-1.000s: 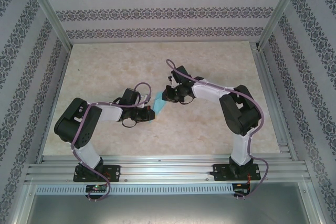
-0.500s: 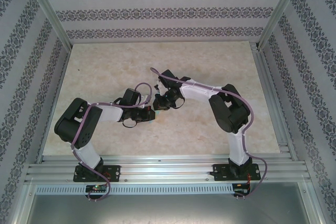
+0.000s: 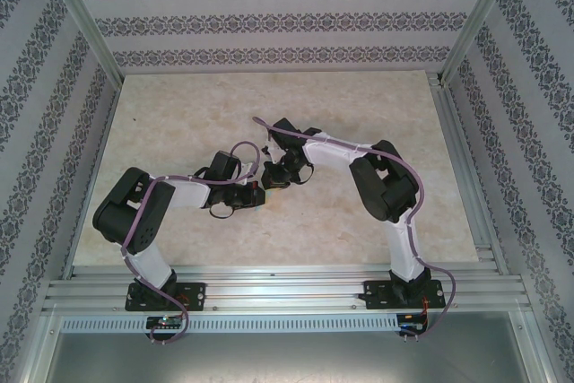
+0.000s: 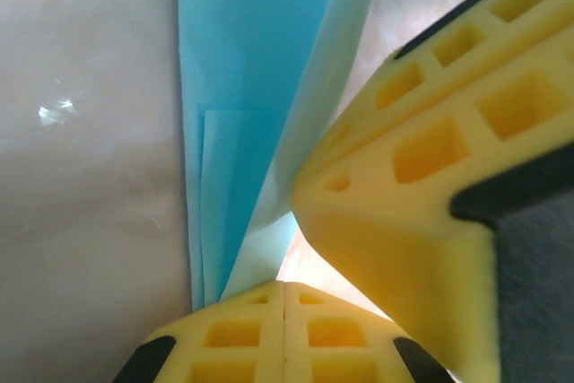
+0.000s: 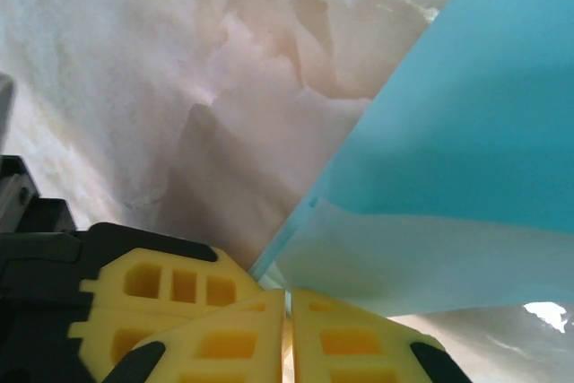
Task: Fold a paper plane with a square sheet of paper (fold left side to right side)
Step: Fold the wing for the fifth time at the center of the table.
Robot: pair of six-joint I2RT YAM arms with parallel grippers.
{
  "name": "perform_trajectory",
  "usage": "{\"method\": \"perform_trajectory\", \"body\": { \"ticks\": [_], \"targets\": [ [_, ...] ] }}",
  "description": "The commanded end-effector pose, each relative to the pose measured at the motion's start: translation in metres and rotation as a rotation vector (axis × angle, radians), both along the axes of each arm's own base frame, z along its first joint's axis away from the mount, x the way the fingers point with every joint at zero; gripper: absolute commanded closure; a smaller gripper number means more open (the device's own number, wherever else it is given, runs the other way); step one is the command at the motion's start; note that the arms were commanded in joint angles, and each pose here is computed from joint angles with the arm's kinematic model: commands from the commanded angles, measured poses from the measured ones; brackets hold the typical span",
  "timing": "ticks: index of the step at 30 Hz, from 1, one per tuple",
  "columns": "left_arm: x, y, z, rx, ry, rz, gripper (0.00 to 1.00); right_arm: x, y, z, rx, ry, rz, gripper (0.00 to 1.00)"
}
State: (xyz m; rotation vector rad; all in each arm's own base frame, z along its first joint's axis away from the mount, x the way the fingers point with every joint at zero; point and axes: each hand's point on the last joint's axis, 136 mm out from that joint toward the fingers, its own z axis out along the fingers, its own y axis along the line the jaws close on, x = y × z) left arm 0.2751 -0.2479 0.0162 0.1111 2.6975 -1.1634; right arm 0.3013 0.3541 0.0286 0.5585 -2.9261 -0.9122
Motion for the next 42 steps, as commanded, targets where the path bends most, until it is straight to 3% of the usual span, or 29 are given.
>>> {"method": "perform_trajectory", "body": {
  "ticks": [1, 10, 21, 29, 42],
  "targets": [
    [-0.046, 0.028, -0.059, 0.2, 0.166, 0.0, 0.99, -0.004, -0.005, -0.01, -0.012, 0.023, 0.043, 0.89],
    [-0.046, 0.028, -0.06, 0.202, 0.169, 0.002, 0.99, 0.002, -0.014, -0.007, 0.014, 0.022, 0.047, 0.88],
    [-0.048, 0.03, -0.061, 0.205, 0.172, -0.001, 0.99, 0.008, -0.023, -0.029, -0.067, 0.034, 0.059, 0.88],
    [-0.052, 0.032, -0.063, 0.212, 0.178, -0.004, 0.99, 0.026, -0.051, -0.035, -0.172, 0.009, 0.056, 0.88],
    [-0.056, 0.034, -0.065, 0.217, 0.185, -0.004, 0.99, 0.069, -0.088, -0.037, -0.23, -0.024, -0.009, 0.88]
  ]
}}
